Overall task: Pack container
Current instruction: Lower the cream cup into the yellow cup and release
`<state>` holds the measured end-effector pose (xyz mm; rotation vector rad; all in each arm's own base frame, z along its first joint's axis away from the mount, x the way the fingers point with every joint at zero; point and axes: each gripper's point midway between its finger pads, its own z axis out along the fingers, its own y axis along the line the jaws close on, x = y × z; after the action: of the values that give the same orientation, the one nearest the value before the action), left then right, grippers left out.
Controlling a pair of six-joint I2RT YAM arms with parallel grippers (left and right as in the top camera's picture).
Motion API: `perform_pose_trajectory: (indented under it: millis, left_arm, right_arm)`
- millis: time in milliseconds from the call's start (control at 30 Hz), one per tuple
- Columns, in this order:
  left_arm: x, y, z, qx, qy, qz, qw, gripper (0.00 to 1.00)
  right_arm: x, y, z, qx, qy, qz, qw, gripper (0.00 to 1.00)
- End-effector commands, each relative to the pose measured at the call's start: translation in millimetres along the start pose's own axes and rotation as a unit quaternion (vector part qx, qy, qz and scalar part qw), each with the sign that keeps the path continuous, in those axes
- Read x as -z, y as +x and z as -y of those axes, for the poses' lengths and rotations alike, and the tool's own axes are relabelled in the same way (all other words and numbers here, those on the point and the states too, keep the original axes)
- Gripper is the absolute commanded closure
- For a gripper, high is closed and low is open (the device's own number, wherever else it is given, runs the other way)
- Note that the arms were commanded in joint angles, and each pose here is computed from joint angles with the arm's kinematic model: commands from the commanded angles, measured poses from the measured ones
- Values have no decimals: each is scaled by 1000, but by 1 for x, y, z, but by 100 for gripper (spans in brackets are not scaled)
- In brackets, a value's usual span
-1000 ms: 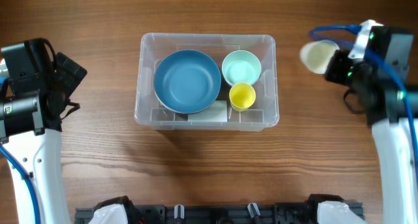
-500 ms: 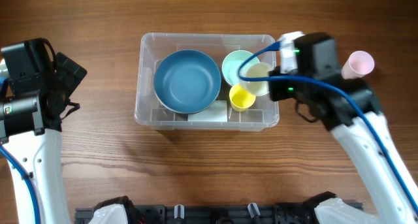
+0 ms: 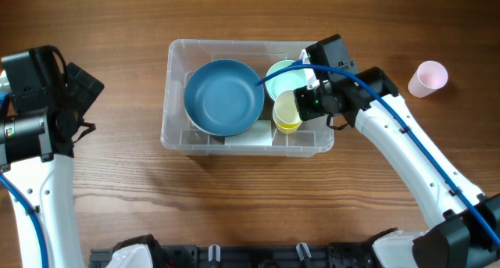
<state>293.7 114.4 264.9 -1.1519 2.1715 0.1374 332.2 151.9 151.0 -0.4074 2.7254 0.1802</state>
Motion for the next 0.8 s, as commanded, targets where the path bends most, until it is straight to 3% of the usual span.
perform_pose_trajectory:
  millis: [0,400,533,600,767]
  left_arm:
    - [5,-6,0,6,4,9,1000,0]
    - [5,-6,0,6,4,9,1000,0]
    - [5,-6,0,6,4,9,1000,0]
    - [5,-6,0,6,4,9,1000,0]
    - [5,-6,0,6,4,9,1000,0]
  right_arm:
    - [0,-2,-1,-1,3,2,1000,96]
    - [1,7,15,-14,46,-14,999,95]
    - [1,6,15,-15,46,-12,999,60]
    - [1,5,14,-15,45,-10,999,35]
    - [3,-4,14,-21,43,10,999,29]
